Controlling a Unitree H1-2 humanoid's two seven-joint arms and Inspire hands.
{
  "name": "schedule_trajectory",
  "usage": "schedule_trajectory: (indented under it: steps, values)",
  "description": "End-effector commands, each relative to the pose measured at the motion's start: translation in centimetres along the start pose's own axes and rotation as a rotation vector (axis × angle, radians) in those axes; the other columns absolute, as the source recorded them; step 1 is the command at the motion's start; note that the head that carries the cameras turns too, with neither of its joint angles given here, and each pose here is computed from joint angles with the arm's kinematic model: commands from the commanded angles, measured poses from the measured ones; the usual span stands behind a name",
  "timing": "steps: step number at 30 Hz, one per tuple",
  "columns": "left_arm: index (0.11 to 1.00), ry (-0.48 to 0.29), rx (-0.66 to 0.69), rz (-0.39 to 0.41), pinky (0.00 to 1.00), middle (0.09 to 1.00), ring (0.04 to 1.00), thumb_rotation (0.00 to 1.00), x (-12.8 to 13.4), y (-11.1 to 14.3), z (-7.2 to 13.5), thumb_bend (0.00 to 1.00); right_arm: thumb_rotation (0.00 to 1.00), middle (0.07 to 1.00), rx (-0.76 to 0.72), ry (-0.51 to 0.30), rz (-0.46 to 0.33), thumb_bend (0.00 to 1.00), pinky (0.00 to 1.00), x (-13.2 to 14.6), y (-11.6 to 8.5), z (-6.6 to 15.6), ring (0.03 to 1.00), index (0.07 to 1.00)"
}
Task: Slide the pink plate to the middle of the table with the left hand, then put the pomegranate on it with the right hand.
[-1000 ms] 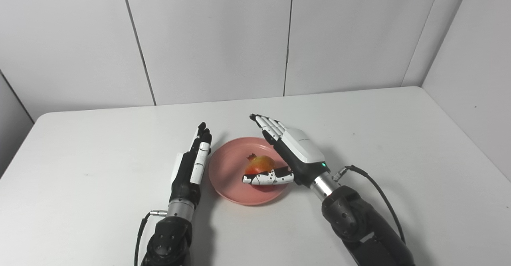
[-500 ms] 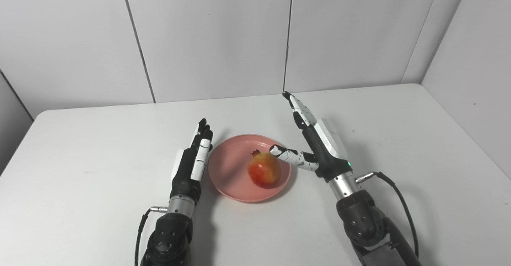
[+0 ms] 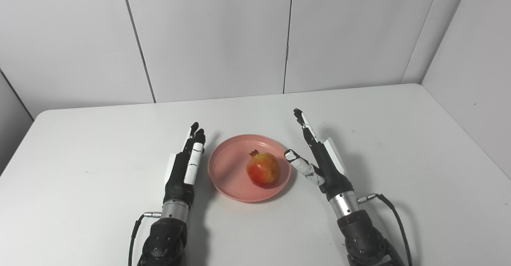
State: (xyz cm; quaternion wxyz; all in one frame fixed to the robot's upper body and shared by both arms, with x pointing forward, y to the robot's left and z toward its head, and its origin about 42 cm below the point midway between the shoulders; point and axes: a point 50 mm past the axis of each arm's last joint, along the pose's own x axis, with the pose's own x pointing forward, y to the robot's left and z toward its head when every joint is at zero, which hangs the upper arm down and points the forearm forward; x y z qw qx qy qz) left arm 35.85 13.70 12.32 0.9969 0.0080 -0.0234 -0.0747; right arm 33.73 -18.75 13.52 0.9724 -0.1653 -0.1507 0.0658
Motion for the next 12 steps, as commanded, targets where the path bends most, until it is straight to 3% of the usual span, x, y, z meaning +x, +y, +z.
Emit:
schedule_trajectory:
  steps: [1, 12]
  values:
    - [0.951, -0.110, -0.011, 0.013, 0.94, 0.968, 0.953, 1.00, 0.4, 0.1, 2.0, 0.74, 1.00, 1.000, 0.037, -0.021, -0.019, 0.75, 1.00, 0.8, -0.2, 1.2, 1.000, 1.000]
    - [0.966, -0.105, -0.042, 0.003, 0.97, 0.978, 0.974, 1.00, -0.3, 0.8, 0.9, 0.76, 0.98, 1.000, 0.178, 0.031, -0.113, 0.74, 1.00, 0.1, 0.5, 0.8, 1.000, 1.000]
